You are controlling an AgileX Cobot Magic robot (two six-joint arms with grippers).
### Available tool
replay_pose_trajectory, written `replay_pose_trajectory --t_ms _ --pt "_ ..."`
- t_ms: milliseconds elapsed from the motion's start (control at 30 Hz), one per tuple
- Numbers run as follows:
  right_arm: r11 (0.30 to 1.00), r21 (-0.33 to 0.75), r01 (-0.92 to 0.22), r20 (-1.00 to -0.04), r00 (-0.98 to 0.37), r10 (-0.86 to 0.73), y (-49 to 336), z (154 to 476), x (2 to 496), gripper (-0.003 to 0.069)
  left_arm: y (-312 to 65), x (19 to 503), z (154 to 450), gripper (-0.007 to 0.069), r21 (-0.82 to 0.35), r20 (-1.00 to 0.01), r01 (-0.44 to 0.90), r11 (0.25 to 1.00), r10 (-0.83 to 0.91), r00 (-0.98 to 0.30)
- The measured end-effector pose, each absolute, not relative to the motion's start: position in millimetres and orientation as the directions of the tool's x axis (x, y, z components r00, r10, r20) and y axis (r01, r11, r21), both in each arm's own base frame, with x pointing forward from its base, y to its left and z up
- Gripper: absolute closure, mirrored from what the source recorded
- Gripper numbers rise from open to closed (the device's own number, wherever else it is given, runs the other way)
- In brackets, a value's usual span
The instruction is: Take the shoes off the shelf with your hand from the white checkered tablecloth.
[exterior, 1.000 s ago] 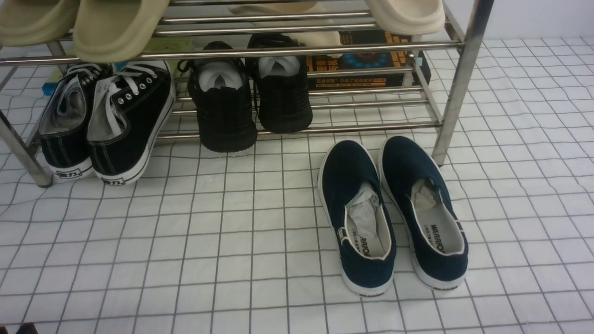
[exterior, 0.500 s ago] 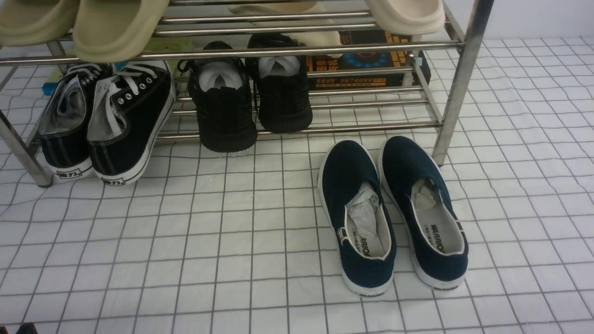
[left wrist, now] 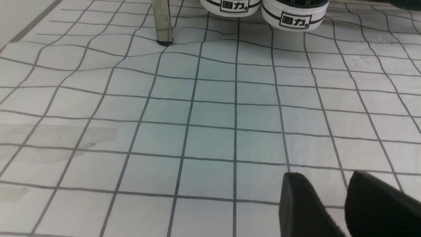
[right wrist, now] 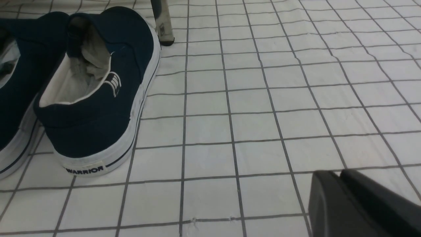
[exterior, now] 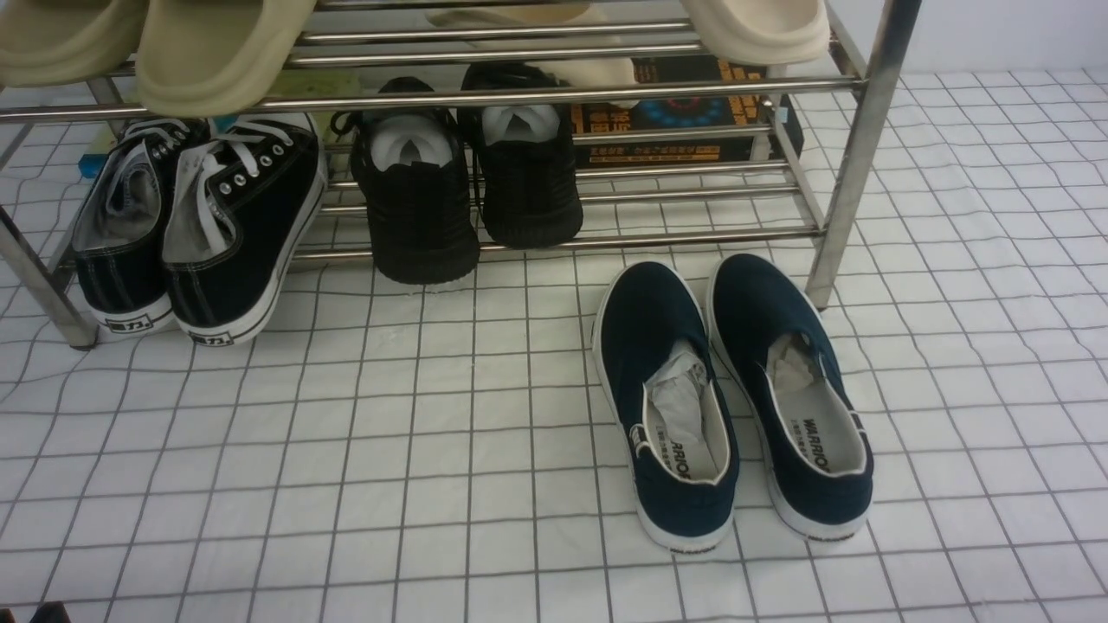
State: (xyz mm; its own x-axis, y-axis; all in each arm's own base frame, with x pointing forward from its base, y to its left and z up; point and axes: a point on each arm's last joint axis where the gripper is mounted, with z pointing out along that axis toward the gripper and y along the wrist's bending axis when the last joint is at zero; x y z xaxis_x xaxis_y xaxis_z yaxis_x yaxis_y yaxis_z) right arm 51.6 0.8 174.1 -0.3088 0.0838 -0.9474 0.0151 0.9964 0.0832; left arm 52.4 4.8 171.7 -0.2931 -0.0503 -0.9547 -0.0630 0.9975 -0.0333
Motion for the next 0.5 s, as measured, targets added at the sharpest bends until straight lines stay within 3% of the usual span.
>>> replay_pose_trajectory --t_ms 500 --pt "0.996 0.083 0.015 -0.947 -0.309 0.084 0.8 174.1 51.6 0.0578 4.8 52.4 171.7 0.0386 -0.033 -0.955 -0.063 0.997 -0.050 -0.293"
